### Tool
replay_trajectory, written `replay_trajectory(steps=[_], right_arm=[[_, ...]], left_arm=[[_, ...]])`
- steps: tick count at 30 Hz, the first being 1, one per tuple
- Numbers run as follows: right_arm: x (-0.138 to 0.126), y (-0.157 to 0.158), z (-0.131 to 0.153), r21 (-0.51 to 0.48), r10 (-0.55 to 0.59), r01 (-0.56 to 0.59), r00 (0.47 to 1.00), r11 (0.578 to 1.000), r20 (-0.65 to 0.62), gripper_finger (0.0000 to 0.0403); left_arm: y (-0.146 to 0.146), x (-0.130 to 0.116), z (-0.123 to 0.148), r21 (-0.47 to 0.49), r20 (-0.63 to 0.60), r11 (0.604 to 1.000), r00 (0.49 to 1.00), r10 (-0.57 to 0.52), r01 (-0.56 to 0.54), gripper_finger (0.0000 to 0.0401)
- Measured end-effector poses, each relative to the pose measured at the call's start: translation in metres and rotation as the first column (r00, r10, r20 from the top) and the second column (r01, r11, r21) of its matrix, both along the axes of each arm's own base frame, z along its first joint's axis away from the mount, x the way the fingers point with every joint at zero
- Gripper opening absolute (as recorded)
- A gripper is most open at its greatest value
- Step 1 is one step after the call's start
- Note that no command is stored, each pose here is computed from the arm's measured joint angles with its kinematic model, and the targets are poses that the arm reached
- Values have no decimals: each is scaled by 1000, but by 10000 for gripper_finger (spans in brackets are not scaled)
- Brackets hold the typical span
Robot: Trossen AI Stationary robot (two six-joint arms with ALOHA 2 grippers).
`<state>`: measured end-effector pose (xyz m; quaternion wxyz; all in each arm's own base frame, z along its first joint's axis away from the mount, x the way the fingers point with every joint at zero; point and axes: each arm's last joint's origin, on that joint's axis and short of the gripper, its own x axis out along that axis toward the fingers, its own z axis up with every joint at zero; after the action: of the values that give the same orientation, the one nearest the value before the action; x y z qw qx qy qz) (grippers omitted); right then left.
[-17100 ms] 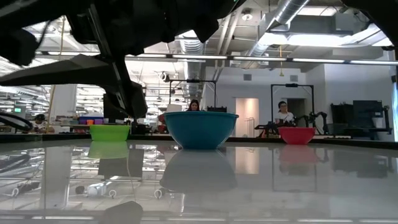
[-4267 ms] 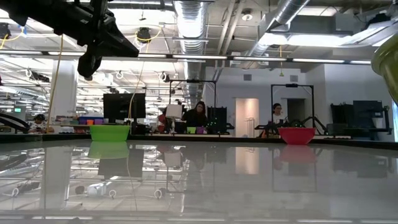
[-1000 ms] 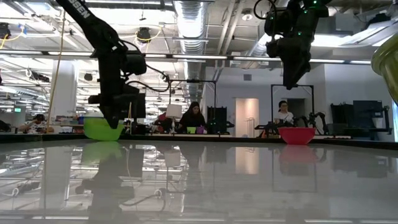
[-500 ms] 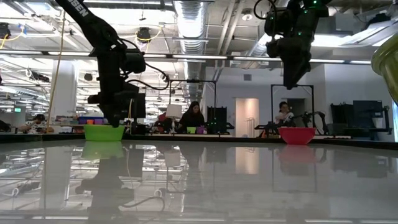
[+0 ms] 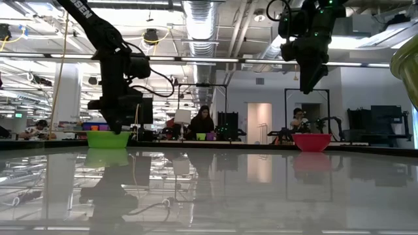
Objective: Nest bowls inside each other by size order
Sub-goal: Stack the light green bowl into the dark blue bowl
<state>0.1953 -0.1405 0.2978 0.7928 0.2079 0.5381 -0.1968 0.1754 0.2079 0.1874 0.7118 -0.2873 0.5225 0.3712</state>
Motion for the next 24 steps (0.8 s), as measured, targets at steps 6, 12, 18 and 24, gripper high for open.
replay_trajectory(steps=[6, 12, 18, 24], right_arm=[[3, 5, 0, 6, 9, -9, 1000, 1000, 1, 203], [7, 11, 0, 10, 31, -31, 1000, 999, 2, 203], [10, 16, 0, 16, 37, -37, 999, 999, 3, 203], [9, 17, 2, 13, 30, -30, 999, 999, 11, 203]], left_arm=[[-5, -2, -1, -72, 7, 997, 1000, -12, 12, 2], [-22, 13, 1, -193, 143, 973, 985, -97, 124, 0], [-57, 52, 21, -181, 414, 929, 882, -226, 323, 0], [-107, 98, 60, -35, 710, 882, 632, -310, 471, 0]])
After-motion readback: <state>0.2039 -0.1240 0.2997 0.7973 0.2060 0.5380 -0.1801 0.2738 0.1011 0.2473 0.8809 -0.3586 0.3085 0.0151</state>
